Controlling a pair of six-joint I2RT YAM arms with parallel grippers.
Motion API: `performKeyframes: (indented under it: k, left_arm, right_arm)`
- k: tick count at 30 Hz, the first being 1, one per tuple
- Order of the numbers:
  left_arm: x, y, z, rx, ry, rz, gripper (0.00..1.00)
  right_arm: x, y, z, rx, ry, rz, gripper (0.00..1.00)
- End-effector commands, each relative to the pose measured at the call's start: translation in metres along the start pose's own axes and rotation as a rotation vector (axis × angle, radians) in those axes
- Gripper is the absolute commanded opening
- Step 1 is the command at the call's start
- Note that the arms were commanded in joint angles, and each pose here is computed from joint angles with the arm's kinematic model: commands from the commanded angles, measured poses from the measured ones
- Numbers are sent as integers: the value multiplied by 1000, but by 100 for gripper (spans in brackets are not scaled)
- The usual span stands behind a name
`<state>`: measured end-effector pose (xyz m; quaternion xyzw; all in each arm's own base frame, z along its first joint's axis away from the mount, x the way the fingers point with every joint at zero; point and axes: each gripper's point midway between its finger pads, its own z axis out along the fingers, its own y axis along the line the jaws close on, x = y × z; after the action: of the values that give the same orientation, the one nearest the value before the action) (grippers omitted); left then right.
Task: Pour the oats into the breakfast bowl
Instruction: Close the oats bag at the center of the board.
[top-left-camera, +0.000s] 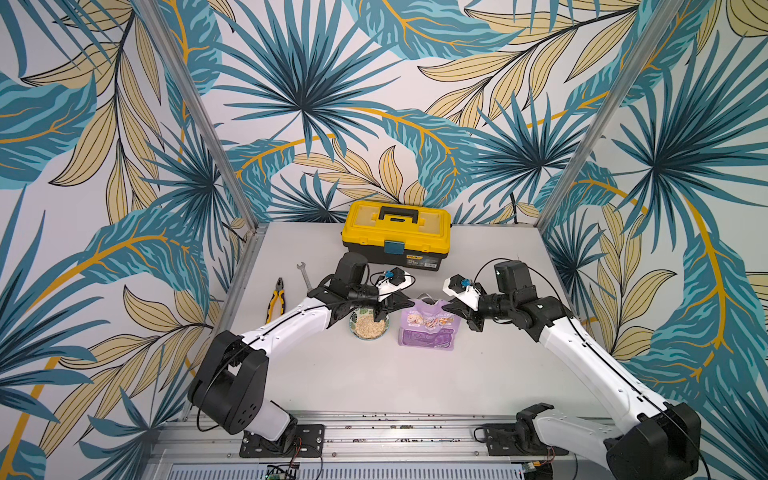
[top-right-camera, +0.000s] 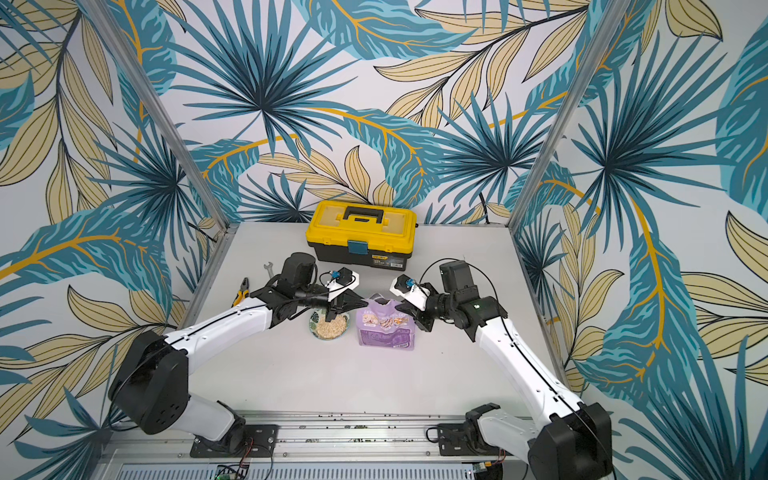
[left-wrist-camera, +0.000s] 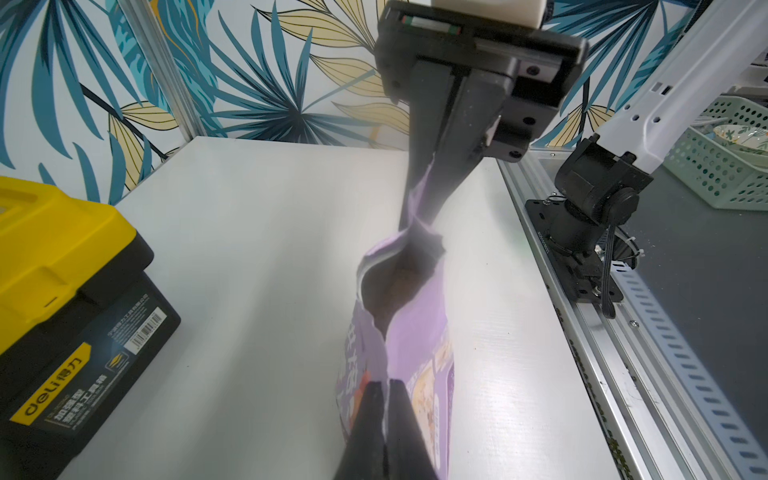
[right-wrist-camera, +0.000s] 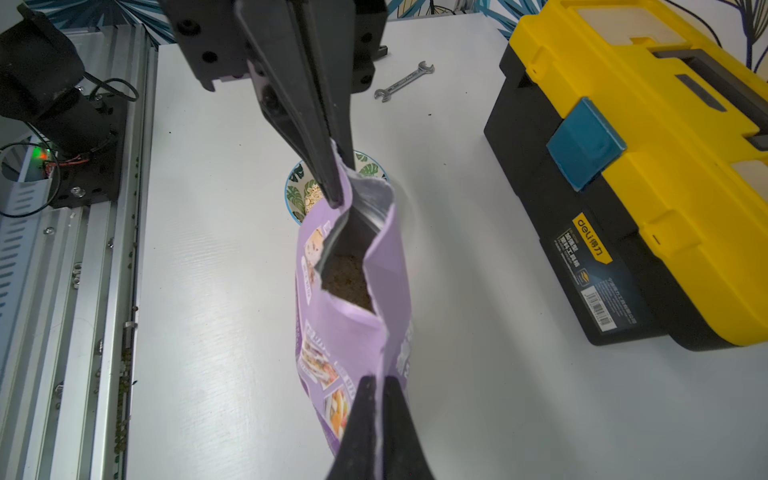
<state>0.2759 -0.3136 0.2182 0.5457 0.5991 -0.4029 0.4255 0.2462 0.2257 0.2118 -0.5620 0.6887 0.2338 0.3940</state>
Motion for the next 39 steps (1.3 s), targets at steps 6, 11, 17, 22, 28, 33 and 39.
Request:
performKeyframes:
  k: [6,11,17,22,28,33,39]
  left_arm:
    - [-1,-3,-17,-124,-40,-8,0]
    - [-6,-1,-21,-163,-84,-3,0]
    - [-22,-3,-21,-148,-128,51,0]
    - [-27,-11,-18,-102,-144,126,0]
    - [-31,-15,-16,-62,-154,155,0]
    - [-30,-16,-15,-55,-160,164,0]
    - [-29,-18,-15,-48,-162,162,0]
  right_arm:
    - [33,-50,-23,287,175,65,0]
    - [29,-54,-26,301,168,65,0]
    - [-2,-25,-31,164,37,-27,38]
    - [-24,-8,-39,91,-21,-134,63]
    - [-41,1,-31,29,23,-202,81]
    - [-33,12,-7,-53,147,-262,86]
    - [-32,11,12,-107,222,-260,77]
